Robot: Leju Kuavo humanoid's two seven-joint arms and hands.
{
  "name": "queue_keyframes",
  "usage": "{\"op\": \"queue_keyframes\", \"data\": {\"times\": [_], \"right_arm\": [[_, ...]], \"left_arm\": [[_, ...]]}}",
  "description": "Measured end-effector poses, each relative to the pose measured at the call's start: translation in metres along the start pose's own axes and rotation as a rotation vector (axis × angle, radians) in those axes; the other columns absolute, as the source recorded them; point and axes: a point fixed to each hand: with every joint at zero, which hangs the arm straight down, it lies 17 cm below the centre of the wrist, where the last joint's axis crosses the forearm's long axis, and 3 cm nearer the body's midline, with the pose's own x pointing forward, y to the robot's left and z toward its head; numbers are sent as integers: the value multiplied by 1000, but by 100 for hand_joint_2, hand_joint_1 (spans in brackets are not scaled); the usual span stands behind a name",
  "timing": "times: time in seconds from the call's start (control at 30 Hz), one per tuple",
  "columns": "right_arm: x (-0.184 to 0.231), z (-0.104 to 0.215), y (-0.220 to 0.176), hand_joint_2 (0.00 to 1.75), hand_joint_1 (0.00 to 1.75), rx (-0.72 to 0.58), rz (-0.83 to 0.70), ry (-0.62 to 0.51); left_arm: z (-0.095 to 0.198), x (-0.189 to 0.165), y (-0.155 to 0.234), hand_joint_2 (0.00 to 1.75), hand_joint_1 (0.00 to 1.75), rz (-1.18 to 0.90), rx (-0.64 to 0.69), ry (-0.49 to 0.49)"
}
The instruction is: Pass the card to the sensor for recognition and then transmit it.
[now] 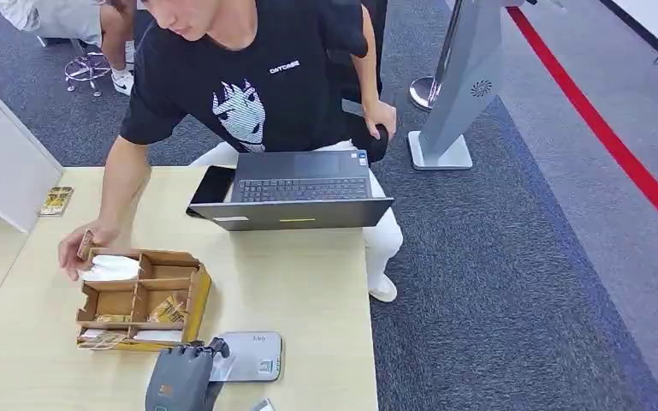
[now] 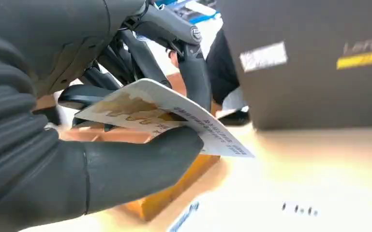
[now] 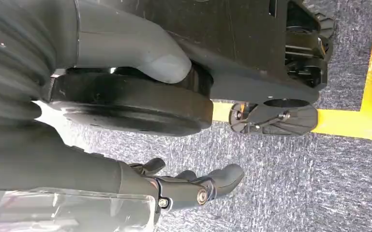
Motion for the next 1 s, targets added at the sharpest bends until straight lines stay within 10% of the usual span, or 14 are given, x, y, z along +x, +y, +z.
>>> {"op": "queue_keyframes", "data": {"times": [1.0], "right_arm": [[0,0,0,175,0,1,4,-1]], "left_arm": [[13,-10,-35,175,175,-93,-83,-3]]}}
